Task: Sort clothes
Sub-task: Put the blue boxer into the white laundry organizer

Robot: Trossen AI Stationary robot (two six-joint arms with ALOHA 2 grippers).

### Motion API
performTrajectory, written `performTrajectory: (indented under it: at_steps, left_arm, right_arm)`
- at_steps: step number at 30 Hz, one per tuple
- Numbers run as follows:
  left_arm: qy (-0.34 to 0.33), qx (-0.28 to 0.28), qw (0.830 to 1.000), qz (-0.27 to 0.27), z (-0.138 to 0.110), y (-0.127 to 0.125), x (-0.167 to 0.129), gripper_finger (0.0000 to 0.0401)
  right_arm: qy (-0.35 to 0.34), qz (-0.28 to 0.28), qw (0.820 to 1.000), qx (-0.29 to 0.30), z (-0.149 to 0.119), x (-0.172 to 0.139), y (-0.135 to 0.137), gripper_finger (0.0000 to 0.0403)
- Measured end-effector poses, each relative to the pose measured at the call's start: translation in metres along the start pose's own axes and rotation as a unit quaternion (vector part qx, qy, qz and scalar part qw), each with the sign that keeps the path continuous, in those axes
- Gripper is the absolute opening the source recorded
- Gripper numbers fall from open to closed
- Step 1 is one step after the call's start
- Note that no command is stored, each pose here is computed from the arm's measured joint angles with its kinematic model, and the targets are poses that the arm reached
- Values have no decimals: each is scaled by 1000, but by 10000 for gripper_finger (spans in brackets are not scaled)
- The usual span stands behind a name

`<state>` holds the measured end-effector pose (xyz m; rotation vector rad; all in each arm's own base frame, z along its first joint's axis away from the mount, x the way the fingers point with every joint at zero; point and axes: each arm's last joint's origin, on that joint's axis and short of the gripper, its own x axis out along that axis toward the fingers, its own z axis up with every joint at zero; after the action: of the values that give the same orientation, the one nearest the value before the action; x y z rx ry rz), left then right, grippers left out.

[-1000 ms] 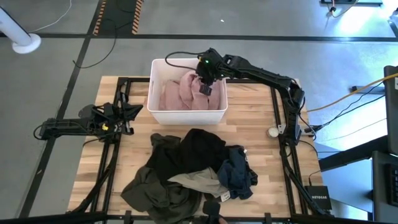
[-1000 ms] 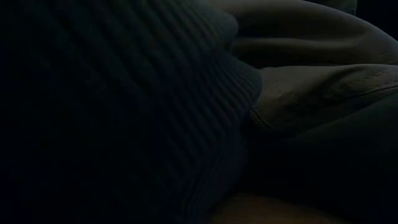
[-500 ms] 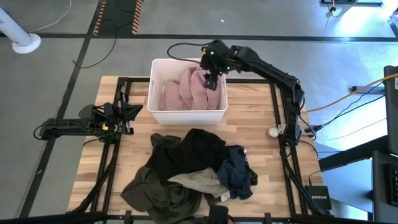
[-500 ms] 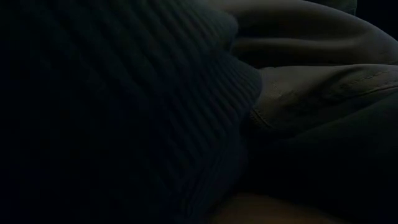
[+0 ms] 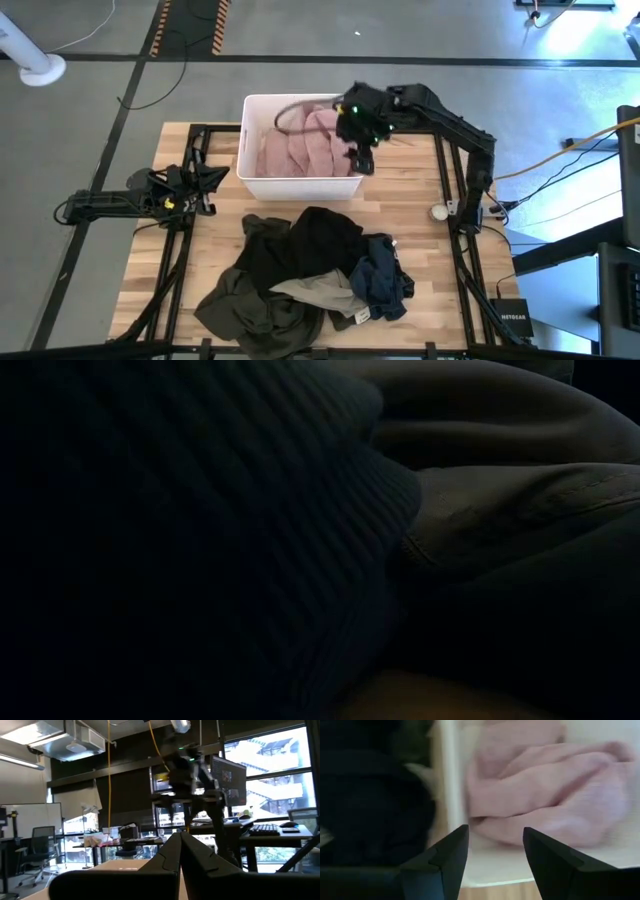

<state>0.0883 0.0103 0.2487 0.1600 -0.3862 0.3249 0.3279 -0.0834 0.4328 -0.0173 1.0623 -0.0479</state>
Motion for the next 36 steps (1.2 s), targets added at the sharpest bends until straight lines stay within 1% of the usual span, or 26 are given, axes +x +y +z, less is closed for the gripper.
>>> performTrajectory:
  at_steps: [4, 9, 12, 14, 18, 22, 28, 31, 36]
  left_arm:
    - [0, 0, 1000, 0, 0, 0, 0, 0]
    - [0, -4, 1000, 1, 0, 0, 0, 0]
    - [1, -19, 1000, 1, 0, 0, 0, 0]
    - [2, -27, 1000, 0, 0, 0, 0, 0]
    - [2, -35, 999, 0, 0, 0, 0, 0]
    - [2, -35, 999, 0, 0, 0, 0, 0]
    - [2, -35, 999, 0, 0, 0, 0, 0]
    - [2, -35, 999, 0, 0, 0, 0, 0]
    - [1, -31, 1000, 0, 0, 0, 0, 0]
  right_arm:
    - [20, 41, 999, -23, 1, 0, 37, 205]
    - [17, 107, 991, -84, 3, -1, 89, 205]
    - [18, 131, 984, -119, 1, -3, 119, 205]
    - [20, 140, 981, -131, -1, -5, 136, 205]
    - [23, 125, 981, -146, -7, -10, 167, 205]
    - [21, 99, 982, -160, -15, -16, 195, 205]
    - [7, 64, 978, -198, -33, -26, 238, 204]
    - [14, 42, 979, -197, -46, -26, 253, 204]
    - [41, -16, 984, -173, -79, -17, 267, 204]
